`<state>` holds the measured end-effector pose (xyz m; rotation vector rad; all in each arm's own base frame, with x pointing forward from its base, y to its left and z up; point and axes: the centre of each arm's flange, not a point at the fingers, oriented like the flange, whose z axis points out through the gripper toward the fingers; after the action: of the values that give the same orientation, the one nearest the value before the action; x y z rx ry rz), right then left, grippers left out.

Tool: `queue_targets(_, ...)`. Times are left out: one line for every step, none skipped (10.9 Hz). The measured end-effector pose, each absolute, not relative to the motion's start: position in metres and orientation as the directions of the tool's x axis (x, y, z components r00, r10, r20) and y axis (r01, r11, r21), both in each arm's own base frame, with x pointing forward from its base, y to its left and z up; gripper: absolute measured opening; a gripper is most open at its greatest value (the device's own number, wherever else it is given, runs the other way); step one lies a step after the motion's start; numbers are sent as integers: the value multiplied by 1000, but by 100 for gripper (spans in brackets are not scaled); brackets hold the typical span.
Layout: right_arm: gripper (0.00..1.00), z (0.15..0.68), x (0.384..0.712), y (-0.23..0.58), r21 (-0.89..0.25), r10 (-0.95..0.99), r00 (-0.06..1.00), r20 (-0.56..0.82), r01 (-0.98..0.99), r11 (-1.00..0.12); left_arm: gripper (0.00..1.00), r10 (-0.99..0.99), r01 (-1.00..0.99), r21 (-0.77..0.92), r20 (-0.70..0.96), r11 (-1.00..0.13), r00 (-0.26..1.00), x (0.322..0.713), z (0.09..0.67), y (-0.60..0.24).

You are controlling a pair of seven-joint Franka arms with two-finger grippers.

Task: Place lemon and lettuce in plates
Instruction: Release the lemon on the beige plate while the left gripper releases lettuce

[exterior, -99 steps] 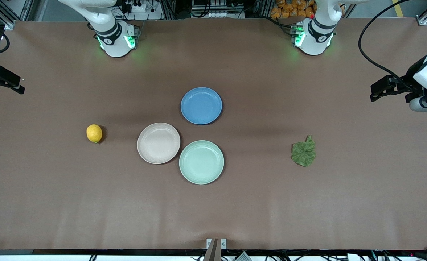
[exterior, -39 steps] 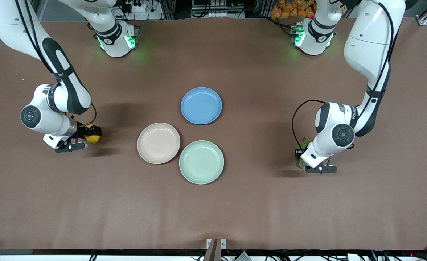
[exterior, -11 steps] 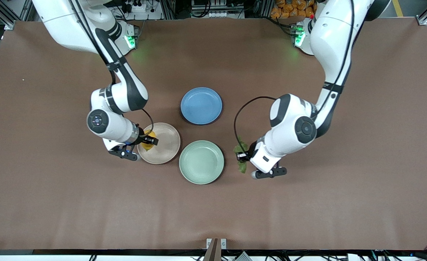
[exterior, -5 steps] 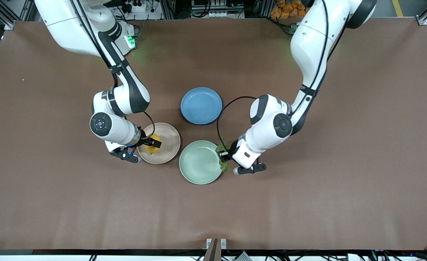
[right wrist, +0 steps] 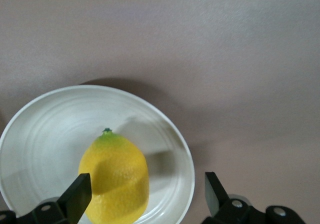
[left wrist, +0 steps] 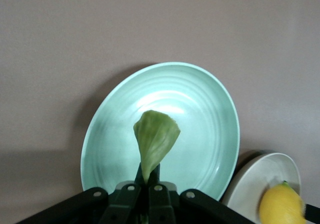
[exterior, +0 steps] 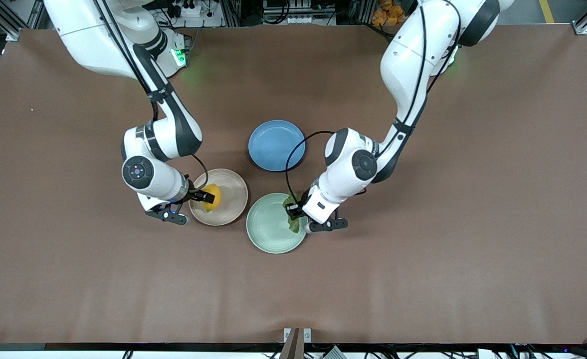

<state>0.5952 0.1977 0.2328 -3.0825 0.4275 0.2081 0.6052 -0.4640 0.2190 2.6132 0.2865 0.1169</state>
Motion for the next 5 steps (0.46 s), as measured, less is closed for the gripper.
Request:
queue_targets(100, 236, 597, 189, -6, -260, 956, -134, -263, -965, 3, 226, 180, 494, 34, -851, 973, 604, 213, -466)
queue_targets(100, 237, 600, 177, -10, -241, 961, -135, -245, -970, 3, 227, 181, 494, 35, -850, 973, 605, 209, -467)
queue_targets(100, 238, 600, 162, -12, -230, 963, -140, -234, -972, 3, 229, 181, 495, 36, -850, 973, 606, 207, -467)
queue_targets(100, 238, 599, 150, -12, -220, 965, -146, -224, -975, 3, 230, 182, 496, 37, -849, 973, 608, 206, -467)
queue_targets(100, 234, 595, 142, -8, -210, 965, -156, -214, -977, 3, 232, 182, 497, 39, -849, 972, 609, 205, -467)
